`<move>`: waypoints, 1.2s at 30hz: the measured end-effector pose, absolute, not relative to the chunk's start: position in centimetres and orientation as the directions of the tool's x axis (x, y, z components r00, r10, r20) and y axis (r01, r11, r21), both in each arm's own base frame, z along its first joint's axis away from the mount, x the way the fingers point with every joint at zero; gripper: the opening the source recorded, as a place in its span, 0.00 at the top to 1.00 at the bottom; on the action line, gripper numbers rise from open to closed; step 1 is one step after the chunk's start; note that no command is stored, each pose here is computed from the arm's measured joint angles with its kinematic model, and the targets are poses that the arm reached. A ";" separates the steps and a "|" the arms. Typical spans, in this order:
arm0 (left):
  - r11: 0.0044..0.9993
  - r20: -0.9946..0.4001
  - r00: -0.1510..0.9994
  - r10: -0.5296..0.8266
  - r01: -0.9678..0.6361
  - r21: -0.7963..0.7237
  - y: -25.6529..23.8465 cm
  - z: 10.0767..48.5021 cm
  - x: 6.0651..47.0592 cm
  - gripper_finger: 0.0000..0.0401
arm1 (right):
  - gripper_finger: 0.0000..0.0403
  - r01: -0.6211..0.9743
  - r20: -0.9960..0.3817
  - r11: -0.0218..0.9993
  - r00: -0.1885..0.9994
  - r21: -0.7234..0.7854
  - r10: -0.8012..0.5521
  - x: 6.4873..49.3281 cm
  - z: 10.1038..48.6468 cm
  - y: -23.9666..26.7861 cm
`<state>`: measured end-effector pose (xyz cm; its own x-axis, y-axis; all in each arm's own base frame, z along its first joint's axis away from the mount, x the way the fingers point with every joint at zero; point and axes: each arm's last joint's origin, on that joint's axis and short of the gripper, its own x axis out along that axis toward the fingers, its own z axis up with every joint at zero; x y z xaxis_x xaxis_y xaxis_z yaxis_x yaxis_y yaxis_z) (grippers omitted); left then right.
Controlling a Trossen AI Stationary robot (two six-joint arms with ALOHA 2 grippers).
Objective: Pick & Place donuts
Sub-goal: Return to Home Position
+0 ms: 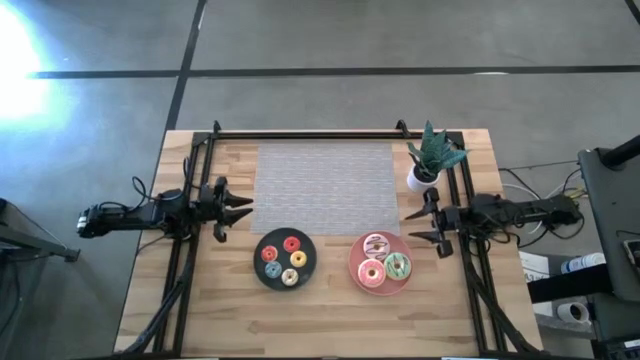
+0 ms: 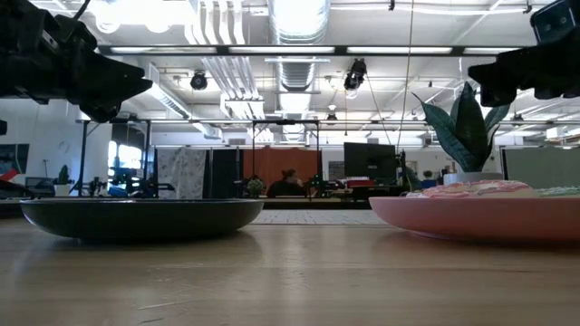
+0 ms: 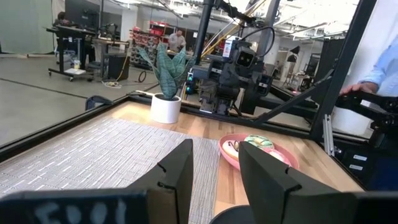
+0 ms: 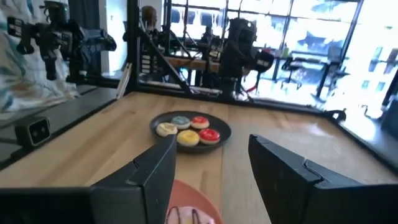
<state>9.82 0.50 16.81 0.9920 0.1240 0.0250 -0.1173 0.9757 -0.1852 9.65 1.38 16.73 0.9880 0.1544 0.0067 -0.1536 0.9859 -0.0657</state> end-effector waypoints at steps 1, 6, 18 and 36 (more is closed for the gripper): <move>0.976 0.024 0.992 0.125 -0.118 -0.185 0.5 16.8 9.8 0.74 | 0.52 -0.155 -0.002 0.987 0.988 -0.048 0.155 9.7 16.7 1.4; 0.976 0.020 0.992 0.124 -0.118 -0.185 0.5 16.8 9.8 0.74 | 0.52 -0.153 -0.041 0.987 0.987 0.050 0.155 9.9 16.3 1.4; 0.976 0.019 0.992 0.124 -0.119 -0.185 0.5 16.8 9.8 0.74 | 0.52 -0.151 -0.066 0.987 0.986 0.053 0.155 10.1 16.1 1.4; 0.976 0.017 0.992 0.125 -0.119 -0.184 0.5 16.7 9.8 0.74 | 0.52 -0.151 -0.066 0.987 0.986 0.053 0.154 10.1 16.1 1.4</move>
